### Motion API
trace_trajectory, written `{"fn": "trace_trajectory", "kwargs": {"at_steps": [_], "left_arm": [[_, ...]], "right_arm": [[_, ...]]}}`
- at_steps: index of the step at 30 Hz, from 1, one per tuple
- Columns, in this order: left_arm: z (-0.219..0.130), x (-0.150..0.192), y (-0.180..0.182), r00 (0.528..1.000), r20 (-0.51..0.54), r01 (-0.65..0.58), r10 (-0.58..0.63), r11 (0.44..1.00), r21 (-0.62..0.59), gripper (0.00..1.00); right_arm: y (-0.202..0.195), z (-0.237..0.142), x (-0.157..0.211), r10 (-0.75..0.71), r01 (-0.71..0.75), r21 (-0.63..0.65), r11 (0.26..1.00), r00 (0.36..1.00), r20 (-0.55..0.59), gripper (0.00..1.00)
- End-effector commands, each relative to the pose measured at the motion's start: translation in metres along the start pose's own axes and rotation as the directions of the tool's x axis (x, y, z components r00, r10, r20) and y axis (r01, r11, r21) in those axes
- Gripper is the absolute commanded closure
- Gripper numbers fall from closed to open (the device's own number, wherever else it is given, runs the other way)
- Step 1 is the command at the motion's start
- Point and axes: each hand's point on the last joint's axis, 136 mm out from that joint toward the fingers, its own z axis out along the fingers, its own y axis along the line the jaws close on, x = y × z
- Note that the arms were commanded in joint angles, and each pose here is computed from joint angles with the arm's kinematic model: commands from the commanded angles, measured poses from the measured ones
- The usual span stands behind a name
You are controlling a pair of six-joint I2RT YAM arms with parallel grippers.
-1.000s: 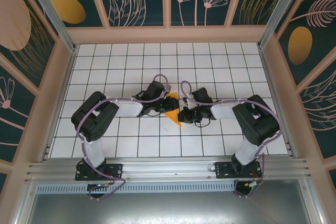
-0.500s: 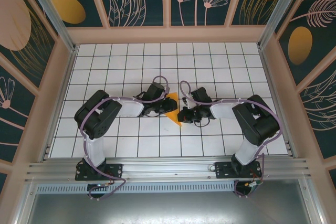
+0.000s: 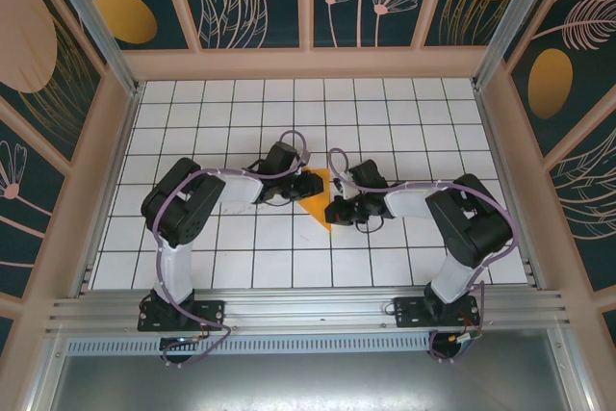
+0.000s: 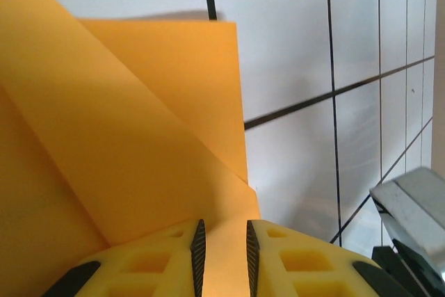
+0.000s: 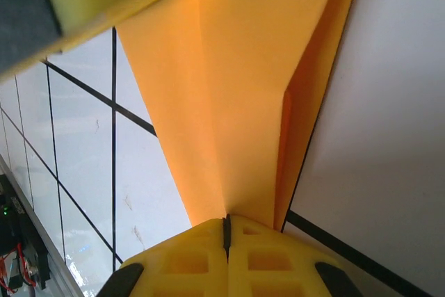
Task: Fold a paper plane with a square sheet of paper (fold left side to right side)
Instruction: Fourth fold the wing at the center of the table.
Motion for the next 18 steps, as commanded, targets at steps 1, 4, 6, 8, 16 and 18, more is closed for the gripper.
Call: {"fn": "trace_trajectory", "kwargs": {"at_steps": [1,4,6,8,16,18], "left_arm": [[-0.004,-0.042,0.05,0.992,0.115,-0.022,0.042,0.986,-0.168,0.72],[-0.003,-0.052,0.054,0.991,0.123,-0.031,0.054,0.983,-0.181,0.72],[-0.002,-0.058,0.058,0.991,0.125,-0.032,0.056,0.982,-0.186,0.72],[-0.002,-0.064,0.063,0.99,0.127,-0.029,0.055,0.98,-0.195,0.72],[-0.002,-0.092,0.075,0.985,0.16,-0.026,0.062,0.975,-0.22,0.71],[-0.003,-0.099,0.077,0.984,0.167,-0.024,0.062,0.975,-0.219,0.7]], "right_arm": [[-0.054,0.004,0.059,0.123,-0.09,0.204,0.975,0.98,-0.154,1.0],[-0.054,0.004,0.059,0.126,-0.094,0.203,0.975,0.98,-0.154,1.0],[-0.054,0.004,0.06,0.126,-0.093,0.204,0.975,0.98,-0.155,1.0],[-0.054,0.003,0.06,0.127,-0.094,0.204,0.974,0.98,-0.153,1.0],[-0.052,0.001,0.059,0.126,-0.095,0.203,0.975,0.981,-0.15,1.0],[-0.053,0.001,0.06,0.128,-0.096,0.203,0.974,0.98,-0.152,1.0]]}}
